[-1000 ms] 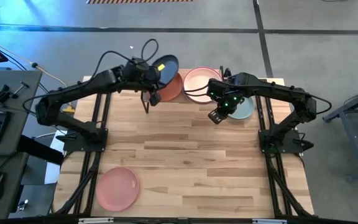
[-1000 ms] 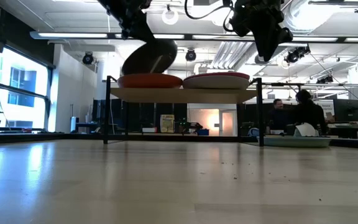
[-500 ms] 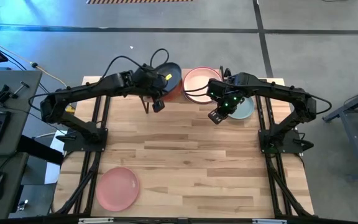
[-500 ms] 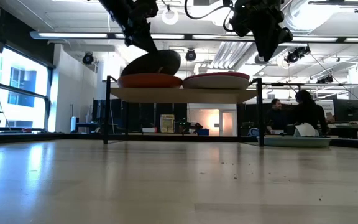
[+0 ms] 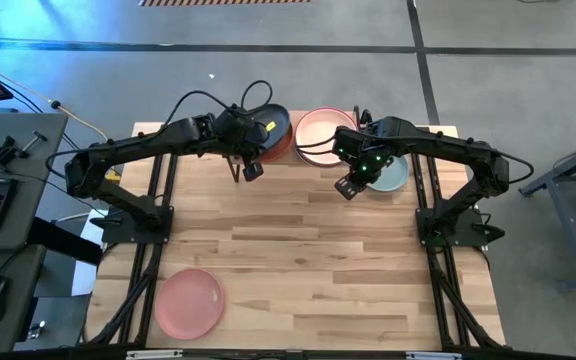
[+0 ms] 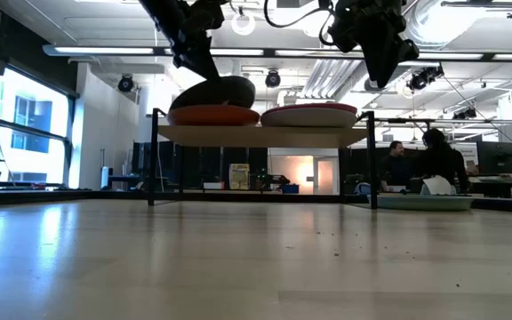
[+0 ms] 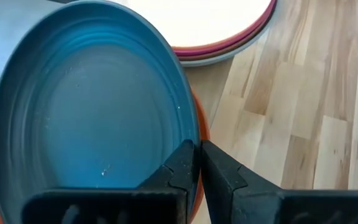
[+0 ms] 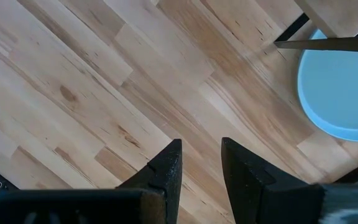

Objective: Place and stack plates onto a shelf
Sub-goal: Stack the black plate on top of the orange plate on the shelf, then stack the light blue plate on top of the black plate on the shelf

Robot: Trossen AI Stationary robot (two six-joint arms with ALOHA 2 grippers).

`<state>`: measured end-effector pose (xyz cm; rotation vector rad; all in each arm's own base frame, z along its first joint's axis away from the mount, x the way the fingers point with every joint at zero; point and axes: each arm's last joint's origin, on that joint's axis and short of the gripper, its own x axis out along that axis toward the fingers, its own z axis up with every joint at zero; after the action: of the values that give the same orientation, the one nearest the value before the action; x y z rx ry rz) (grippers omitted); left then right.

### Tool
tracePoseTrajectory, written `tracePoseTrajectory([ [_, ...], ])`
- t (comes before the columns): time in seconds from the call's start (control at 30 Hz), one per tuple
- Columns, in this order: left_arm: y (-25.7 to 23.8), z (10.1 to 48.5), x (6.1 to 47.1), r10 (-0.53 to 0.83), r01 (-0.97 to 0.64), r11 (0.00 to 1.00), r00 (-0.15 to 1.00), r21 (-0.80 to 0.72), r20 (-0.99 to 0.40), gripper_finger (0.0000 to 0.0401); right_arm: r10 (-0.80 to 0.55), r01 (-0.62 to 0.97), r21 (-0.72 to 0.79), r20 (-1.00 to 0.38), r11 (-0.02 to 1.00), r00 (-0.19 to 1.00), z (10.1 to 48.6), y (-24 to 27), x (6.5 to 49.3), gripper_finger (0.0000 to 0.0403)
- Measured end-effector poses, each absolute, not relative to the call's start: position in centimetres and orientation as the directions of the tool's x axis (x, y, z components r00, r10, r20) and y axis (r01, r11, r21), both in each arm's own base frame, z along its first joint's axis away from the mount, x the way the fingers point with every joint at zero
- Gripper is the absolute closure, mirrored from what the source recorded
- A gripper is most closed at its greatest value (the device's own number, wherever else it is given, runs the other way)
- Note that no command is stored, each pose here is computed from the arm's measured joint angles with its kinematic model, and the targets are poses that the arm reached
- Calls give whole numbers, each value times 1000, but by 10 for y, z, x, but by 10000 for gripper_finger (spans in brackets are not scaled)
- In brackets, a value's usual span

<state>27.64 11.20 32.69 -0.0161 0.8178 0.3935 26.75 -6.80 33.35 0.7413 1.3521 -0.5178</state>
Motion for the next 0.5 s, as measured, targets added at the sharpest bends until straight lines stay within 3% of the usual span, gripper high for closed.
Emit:
tracePoseTrajectory([
  [0.5,113,327,276,347,-358,923,609,143,-713,314,77,731,175,-983,660,166,334,-68,268,311],
])
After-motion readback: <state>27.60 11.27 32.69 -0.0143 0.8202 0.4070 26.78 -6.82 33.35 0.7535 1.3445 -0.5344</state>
